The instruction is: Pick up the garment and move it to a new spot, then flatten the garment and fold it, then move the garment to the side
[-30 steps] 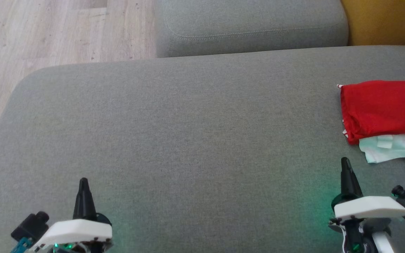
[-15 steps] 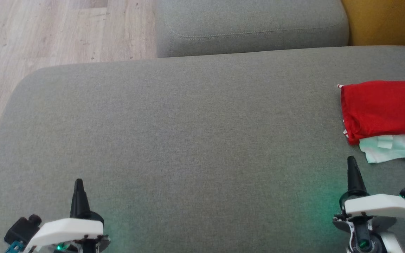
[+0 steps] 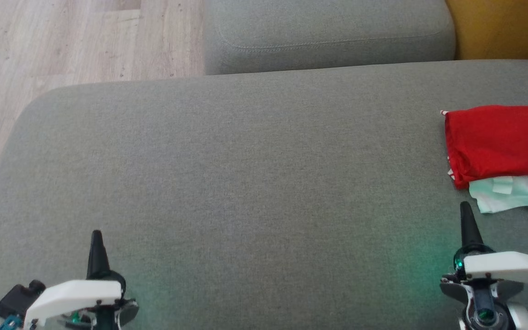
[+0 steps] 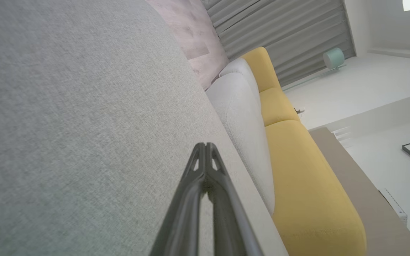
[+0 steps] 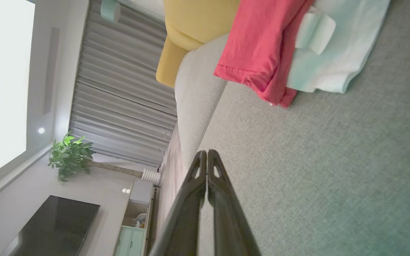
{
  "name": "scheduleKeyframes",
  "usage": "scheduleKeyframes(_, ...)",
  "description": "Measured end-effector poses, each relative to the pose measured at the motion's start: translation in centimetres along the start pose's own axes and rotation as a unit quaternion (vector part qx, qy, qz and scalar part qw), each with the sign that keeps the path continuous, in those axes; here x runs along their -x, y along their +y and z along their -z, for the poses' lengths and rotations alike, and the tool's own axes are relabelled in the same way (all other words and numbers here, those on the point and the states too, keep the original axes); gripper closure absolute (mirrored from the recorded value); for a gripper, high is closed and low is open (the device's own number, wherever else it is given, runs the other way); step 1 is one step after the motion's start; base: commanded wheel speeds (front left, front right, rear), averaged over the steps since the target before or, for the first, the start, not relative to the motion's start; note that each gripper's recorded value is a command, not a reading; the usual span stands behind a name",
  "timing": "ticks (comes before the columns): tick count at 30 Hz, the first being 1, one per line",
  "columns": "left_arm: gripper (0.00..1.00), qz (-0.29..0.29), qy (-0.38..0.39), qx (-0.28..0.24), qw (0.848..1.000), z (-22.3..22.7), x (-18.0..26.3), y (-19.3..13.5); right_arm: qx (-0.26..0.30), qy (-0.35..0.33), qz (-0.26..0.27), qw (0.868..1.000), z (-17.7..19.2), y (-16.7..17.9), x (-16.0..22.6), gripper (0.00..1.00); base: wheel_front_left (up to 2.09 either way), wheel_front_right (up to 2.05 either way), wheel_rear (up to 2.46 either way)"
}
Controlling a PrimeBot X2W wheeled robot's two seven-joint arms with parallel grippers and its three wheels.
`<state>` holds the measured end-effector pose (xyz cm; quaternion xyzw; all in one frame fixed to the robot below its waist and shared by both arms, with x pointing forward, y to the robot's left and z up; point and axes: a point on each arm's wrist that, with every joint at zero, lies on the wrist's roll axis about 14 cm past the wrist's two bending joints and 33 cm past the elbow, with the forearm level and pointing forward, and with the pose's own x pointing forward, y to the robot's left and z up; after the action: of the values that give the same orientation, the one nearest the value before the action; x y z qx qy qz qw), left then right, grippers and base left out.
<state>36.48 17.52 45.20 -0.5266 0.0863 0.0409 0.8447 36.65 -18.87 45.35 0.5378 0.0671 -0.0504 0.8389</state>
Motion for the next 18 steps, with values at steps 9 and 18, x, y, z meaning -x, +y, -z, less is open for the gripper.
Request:
scheduleKeyframes(9,1.0,0.007,0.0,0.048,0.999,-0.31,-0.12,-0.31,-0.047,-0.004,-0.002,0.999,-0.45,0.14,-0.05,1.0,0.0,0.0,0.0)
scheduleKeyframes(18,1.0,0.01,-0.003,0.096,0.995,-0.83,-0.11,-0.34,-0.093,-0.007,-0.009,0.996,-0.98,0.42,-0.11,1.0,0.0,0.0,0.0)
